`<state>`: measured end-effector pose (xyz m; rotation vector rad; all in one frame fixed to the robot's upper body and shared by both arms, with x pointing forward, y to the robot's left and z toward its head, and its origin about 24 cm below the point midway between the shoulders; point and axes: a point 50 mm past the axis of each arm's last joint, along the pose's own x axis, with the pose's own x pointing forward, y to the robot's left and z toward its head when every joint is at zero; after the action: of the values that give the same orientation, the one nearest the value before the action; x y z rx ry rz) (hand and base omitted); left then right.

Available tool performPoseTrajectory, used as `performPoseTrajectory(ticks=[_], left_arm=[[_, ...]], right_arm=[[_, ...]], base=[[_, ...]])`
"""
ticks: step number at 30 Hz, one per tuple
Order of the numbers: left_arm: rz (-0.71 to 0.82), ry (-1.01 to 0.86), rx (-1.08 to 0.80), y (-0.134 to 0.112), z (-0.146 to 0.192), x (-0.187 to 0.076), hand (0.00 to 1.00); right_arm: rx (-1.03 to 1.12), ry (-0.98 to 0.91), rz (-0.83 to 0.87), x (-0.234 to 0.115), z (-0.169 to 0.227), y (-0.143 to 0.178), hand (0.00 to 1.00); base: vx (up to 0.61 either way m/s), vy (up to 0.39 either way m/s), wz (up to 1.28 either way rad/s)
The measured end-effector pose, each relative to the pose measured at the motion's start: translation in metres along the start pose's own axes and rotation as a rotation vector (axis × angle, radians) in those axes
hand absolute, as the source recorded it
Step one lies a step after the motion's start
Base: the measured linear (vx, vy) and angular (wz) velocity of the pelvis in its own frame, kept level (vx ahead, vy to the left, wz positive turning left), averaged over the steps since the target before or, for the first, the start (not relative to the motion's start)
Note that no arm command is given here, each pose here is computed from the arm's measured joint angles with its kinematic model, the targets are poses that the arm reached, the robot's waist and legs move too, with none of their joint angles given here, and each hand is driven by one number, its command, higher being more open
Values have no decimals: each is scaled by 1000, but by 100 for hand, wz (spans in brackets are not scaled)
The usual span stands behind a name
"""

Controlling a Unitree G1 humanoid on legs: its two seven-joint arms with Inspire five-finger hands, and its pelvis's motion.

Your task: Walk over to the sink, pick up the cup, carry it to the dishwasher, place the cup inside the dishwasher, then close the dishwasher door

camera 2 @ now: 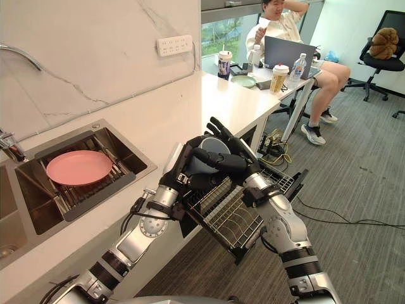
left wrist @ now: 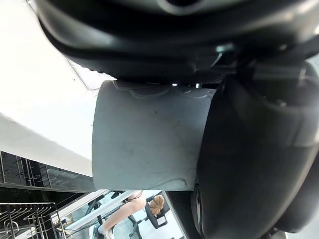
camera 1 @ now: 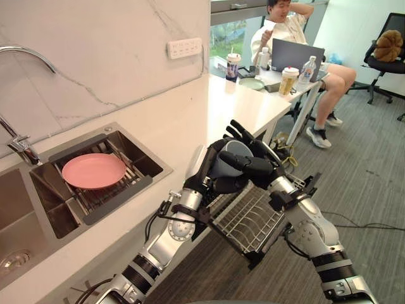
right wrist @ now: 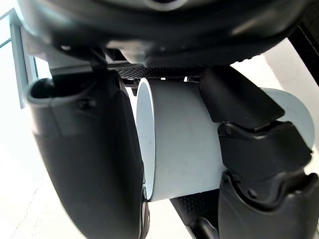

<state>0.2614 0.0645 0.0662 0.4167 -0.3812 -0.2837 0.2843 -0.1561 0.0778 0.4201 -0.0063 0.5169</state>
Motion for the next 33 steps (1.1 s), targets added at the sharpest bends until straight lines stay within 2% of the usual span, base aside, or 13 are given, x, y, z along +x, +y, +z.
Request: performPoseTrajectory(ticks=[6,11,14,18,23,26,33], left_arm=[[-2,-2,14,2,-1,2,0],[46,-24,10,4,3,7,0],[133,-5,-12,13,1,10,0],[360,46,-57,43,-8,12,0],[473,121,-118,63,-22,5,0],[439,154,-180,61,-27,1,0],[257,170,-206,31,-25,3,0]], right_arm=[[45,-9,-22,1,-1,-1,100],[132,-106,-64,4,2,3,100],[189,-148,-67,7,0,9,100],[244,-183,-60,3,-4,16,100],[252,-171,-77,-3,-6,12,100],[261,-149,-80,-6,-10,11,100],[229,-69,-51,-6,-22,17,100]], base=[[-45,-10,-5],[-38,-16,-9],[-32,-4,-6],[-5,-1,-1],[0,0,0],[0,0,0],[0,0,0]])
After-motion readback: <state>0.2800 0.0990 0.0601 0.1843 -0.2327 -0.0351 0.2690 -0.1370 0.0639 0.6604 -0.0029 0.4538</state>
